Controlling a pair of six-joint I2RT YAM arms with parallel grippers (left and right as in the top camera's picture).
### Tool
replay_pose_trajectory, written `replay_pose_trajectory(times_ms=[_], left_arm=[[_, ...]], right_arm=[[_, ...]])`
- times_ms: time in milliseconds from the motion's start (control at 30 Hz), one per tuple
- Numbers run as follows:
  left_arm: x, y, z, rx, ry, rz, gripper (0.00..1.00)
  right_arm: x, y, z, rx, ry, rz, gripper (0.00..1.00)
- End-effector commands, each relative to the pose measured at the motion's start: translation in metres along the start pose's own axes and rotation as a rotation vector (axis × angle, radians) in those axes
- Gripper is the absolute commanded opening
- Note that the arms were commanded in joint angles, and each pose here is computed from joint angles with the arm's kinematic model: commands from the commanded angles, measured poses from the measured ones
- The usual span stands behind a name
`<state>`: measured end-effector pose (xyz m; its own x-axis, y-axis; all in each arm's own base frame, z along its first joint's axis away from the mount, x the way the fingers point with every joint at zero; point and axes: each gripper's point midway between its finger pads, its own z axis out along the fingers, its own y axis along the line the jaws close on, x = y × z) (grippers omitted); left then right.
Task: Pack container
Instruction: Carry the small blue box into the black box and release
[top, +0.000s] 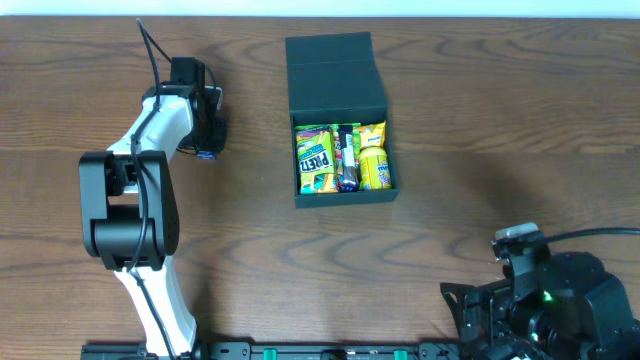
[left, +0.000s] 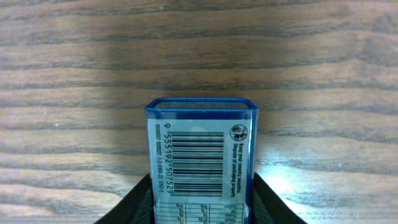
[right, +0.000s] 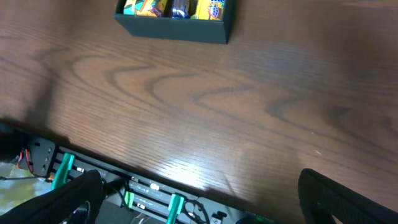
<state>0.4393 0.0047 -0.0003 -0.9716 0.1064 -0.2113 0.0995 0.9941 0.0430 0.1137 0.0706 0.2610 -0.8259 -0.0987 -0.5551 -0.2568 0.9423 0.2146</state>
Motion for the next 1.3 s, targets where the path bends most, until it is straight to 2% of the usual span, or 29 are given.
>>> replay_pose_trajectory(times_ms=[0,233,400,533,733,933,1167,1267], left_arm=[[0.01,0.0,0.008,0.001,0.036,-0.048,0.31],[-0.003,-0.001,-0.016,0.007,0.025,-0.111,0.21],[-0.029,-0.018,-0.052,0.035,-0.024,-0.096,0.06],[-0.049,-0.046,-0.08,0.068,-0.07,-0.066,0.06],[-0.059,-0.119,-0.104,0.177,-0.106,0.061,0.05],[-0.04,-0.207,-0.113,0.237,-0.107,0.244,0.06],[-0.02,-0.256,-0.119,0.269,-0.101,0.349,0.06],[-0.011,-0.274,-0.122,0.29,-0.092,0.346,0.06]], right_arm=[[-0.003,0.0,-0.003,0.003,-0.014,-0.011,0.99],[-0.003,0.0,-0.003,0.003,-0.014,-0.011,0.99],[-0.003,0.0,-0.003,0.003,-0.014,-0.011,0.99],[-0.003,0.0,-0.003,0.003,-0.014,-0.011,0.99],[-0.003,0.0,-0.003,0.003,-0.014,-0.011,0.99],[-0.003,0.0,-0.003,0.003,-0.014,-0.011,0.99],[-0.003,0.0,-0.003,0.003,-0.014,-0.011,0.99],[-0.003,0.0,-0.003,0.003,-0.014,-0.011,0.99]])
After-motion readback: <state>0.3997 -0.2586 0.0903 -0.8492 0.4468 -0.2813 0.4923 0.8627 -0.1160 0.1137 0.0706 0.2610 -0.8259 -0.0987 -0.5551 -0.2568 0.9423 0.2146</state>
